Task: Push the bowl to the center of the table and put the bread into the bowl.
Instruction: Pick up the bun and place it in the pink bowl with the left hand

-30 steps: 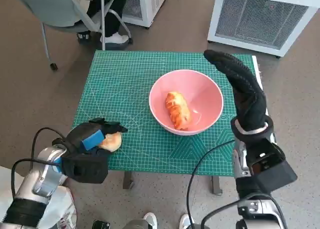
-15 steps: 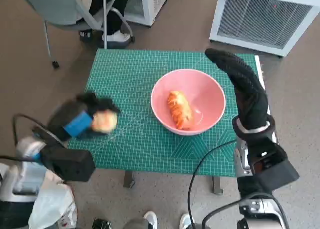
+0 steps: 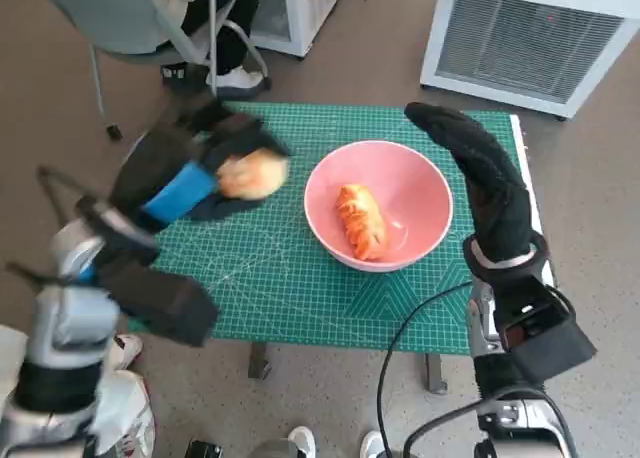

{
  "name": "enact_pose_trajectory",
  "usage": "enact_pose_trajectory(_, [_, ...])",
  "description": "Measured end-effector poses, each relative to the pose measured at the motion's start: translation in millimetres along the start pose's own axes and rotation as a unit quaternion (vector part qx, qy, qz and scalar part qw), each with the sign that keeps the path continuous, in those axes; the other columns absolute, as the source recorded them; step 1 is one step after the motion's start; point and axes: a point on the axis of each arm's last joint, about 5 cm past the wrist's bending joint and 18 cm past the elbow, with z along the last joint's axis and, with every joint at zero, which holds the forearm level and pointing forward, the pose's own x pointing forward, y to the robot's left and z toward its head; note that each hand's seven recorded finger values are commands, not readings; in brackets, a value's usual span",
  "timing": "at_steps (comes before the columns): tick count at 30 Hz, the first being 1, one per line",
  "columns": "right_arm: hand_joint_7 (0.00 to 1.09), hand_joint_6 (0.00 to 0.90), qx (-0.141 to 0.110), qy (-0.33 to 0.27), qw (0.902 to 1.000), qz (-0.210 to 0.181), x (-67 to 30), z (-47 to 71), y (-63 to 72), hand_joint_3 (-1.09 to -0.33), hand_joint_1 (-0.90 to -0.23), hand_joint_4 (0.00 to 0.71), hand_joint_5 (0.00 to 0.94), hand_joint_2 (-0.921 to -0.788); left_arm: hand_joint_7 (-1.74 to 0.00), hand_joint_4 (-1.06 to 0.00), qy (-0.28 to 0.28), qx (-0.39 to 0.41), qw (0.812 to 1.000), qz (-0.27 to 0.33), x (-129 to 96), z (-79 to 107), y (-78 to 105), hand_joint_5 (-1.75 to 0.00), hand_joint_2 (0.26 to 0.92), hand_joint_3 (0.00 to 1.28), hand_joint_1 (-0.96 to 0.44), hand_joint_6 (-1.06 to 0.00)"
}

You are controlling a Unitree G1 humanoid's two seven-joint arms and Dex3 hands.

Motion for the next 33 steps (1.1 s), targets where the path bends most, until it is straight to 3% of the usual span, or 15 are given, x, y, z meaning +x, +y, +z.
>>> enact_pose_trajectory(4, [0.75,-0.001,0.001,-0.002,1.0,0.0,0.5,0.3,0.3,-0.833,-0.576,0.223,0.242,-0.921,-1.27,-0.63,-0.03,-0.015,0.999,-0.012,23,2.4,-9.2,-1.14,0.92,0.1,0.0,-0.61])
enact_pose_trajectory(10, [0.75,-0.001,0.0,-0.003,1.0,0.0,0.6,0.9,-0.2,-0.829,-0.581,0.216,0.251,-0.921,-1.26,-0.62,-0.038,-0.05,0.997,-0.051,46,-2.4,-31.3,-1.25,0.921,0.14,0.0,-0.54])
enact_pose_trajectory(12, [0.75,-0.001,0.0,-0.004,1.0,-0.001,0.6,1.2,-0.6,-0.828,-0.581,0.211,0.253,-0.921,-1.3,-0.58,-0.032,-0.062,0.995,-0.066,52,-4.3,-39.1,-1.32,0.921,0.19,0.0,-0.46])
enact_pose_trajectory(14, [0.74,-0.001,0.001,-0.006,1.0,-0.003,0.7,1.5,-0.9,-0.826,-0.58,0.208,0.256,-0.921,-1.47,-0.45,-0.023,-0.076,0.993,-0.083,56,-6.0,-47.6,-1.42,0.921,0.31,0.0,-0.32])
enact_pose_trajectory(15, [0.74,-0.001,0.002,-0.006,1.0,-0.004,0.7,1.5,-1.0,-0.825,-0.575,0.207,0.258,-0.921,-1.19,-0.3,-0.019,-0.081,0.992,-0.093,58,-6.6,-51.2,-1.05,0.88,0.32,-0.07,-0.2])
enact_pose_trajectory(16, [0.74,-0.001,0.001,-0.006,1.0,-0.004,0.5,1.6,-1.4,-0.824,-0.572,0.205,0.26,-0.921,-1.01,-0.22,-0.014,-0.089,0.99,-0.108,59,-7.2,-55.5,-0.76,0.875,0.29,-0.12,-0.13])
enact_pose_trajectory(20, [0.74,-0.001,-0.002,-0.005,1.0,-0.005,-0.1,1.8,-2.9,-0.821,-0.565,0.203,0.266,-0.921,-0.58,-0.05,0.019,-0.113,0.976,-0.185,65,-8.9,-69.5,-0.22,0.866,0.17,-0.23,-0.03])
enact_pose_trajectory(26, [0.73,-0.001,-0.007,-0.005,0.9999,-0.012,-1.1,2.3,-5.5,-0.816,-0.575,0.201,0.27,-0.921,-0.47,-0.01,0.052,-0.138,0.954,-0.261,66,-9.4,-84.0,-0.08,0.857,0.12,-0.28,0.0])
enact_pose_trajectory(33, [0.73,-0.001,-0.013,-0.005,0.9998,-0.014,-1.6,2.7,-5.9,-0.809,-0.579,0.201,0.273,-0.921,-0.45,0.0,0.055,-0.145,0.95,-0.272,66,-8.9,-92.3,-0.04,0.872,0.09,-0.31,0.0])
